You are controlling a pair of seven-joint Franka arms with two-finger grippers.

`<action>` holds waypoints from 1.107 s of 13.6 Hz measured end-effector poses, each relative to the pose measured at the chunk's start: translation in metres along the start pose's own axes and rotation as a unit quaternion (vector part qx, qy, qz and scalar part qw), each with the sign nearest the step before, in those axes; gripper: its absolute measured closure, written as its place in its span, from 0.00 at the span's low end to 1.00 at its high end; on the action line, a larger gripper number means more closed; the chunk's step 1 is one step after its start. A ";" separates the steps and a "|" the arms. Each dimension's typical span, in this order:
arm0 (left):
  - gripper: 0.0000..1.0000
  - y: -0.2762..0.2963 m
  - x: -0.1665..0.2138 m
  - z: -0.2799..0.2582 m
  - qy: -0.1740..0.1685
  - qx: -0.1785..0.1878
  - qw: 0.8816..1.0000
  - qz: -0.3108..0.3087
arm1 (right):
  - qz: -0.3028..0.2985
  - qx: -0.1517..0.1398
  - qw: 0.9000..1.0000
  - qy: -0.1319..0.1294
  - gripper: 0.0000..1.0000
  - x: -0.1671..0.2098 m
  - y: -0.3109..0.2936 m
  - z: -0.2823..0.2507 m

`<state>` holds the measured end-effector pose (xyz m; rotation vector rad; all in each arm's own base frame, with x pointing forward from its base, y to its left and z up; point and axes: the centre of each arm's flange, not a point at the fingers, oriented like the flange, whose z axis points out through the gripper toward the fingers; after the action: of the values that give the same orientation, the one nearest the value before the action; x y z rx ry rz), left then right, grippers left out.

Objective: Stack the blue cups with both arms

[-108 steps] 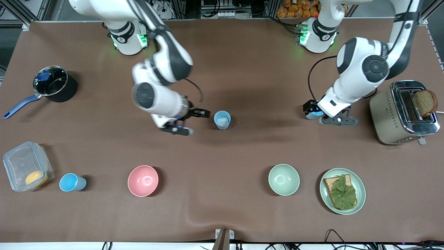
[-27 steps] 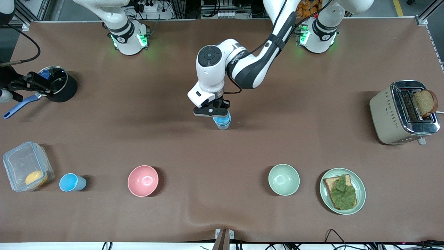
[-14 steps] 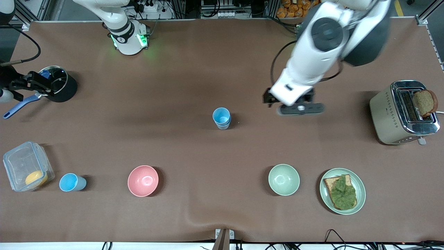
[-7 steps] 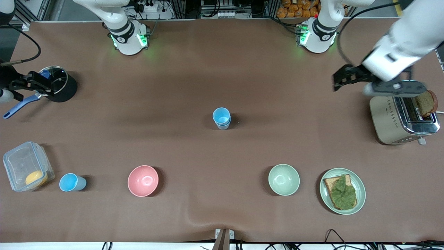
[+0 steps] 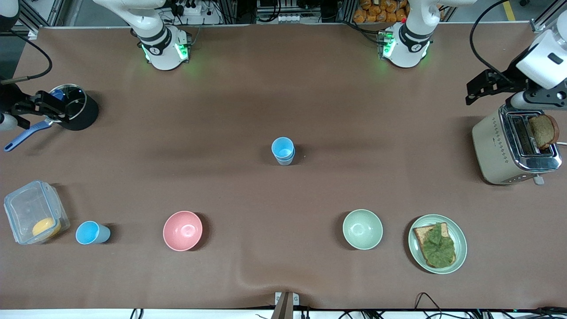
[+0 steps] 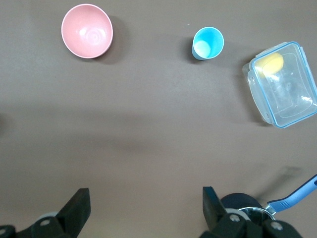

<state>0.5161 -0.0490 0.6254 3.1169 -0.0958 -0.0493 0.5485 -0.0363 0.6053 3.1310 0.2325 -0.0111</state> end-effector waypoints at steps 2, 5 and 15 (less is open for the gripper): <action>0.00 -0.001 -0.001 0.002 -0.006 0.000 1.000 -0.001 | 0.000 0.000 1.000 0.000 0.00 0.000 0.000 0.000; 0.00 0.001 -0.001 0.003 -0.007 0.000 1.000 0.000 | 0.000 0.000 1.000 0.001 0.00 0.000 0.000 -0.001; 0.00 -0.026 -0.005 -0.004 -0.003 -0.001 1.000 -0.026 | 0.000 0.000 1.000 0.000 0.00 0.000 0.000 -0.001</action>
<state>0.5124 -0.0232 0.6287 3.1170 -0.0161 -0.0594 0.5485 -0.0360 0.6059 3.1308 0.2333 -0.0101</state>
